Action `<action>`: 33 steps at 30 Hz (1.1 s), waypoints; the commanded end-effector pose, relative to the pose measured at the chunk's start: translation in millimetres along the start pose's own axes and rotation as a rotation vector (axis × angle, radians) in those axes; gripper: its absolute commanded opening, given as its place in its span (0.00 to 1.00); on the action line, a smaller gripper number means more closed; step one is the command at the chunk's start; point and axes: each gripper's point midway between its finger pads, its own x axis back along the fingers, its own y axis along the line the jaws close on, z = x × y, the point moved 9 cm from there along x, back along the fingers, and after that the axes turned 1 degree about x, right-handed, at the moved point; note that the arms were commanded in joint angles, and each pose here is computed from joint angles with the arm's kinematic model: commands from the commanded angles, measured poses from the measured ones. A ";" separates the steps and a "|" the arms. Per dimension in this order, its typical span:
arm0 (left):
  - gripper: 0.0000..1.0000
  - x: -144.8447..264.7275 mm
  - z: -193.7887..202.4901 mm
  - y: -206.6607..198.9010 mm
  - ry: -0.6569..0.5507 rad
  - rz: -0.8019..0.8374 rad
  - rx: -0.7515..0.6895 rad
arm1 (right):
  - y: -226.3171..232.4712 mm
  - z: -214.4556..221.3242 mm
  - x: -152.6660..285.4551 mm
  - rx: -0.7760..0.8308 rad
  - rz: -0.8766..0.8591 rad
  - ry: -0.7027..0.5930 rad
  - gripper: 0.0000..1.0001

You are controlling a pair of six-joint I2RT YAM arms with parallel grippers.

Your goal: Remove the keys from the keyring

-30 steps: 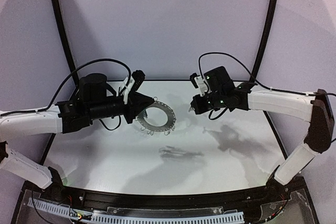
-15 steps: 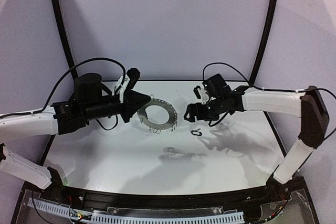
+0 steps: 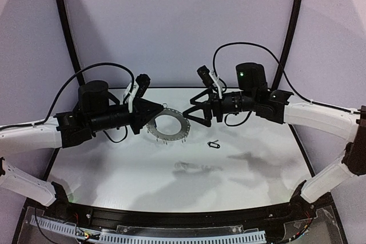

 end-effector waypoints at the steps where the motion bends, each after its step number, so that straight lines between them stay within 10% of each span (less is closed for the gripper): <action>1: 0.01 4.9 -14.3 0.8 -0.073 -0.013 0.015 | 6.0 -5.2 -20.7 0.106 -0.038 0.022 0.96; 8: 0.01 7.1 -16.6 2.0 -0.094 -0.031 0.034 | 9.7 5.5 -45.3 0.098 -0.149 0.142 0.58; 12: 0.01 8.5 -16.4 4.5 -0.110 -0.063 0.046 | 9.9 3.0 -47.4 0.096 -0.129 0.160 0.00; 15: 0.02 8.6 -14.5 8.4 -0.105 -0.112 0.052 | 11.2 -5.3 -39.0 0.150 -0.082 0.171 0.00; 22: 0.97 20.1 -13.2 21.2 -0.021 -0.291 0.304 | 7.7 -6.5 -10.4 0.383 0.102 0.396 0.00; 28: 0.99 32.2 7.5 26.6 0.128 -0.423 0.417 | 7.7 3.0 5.1 0.593 0.134 0.542 0.00; 33: 0.99 27.1 42.2 6.6 0.246 -0.170 0.258 | 25.8 6.0 24.8 0.706 -0.015 0.601 0.00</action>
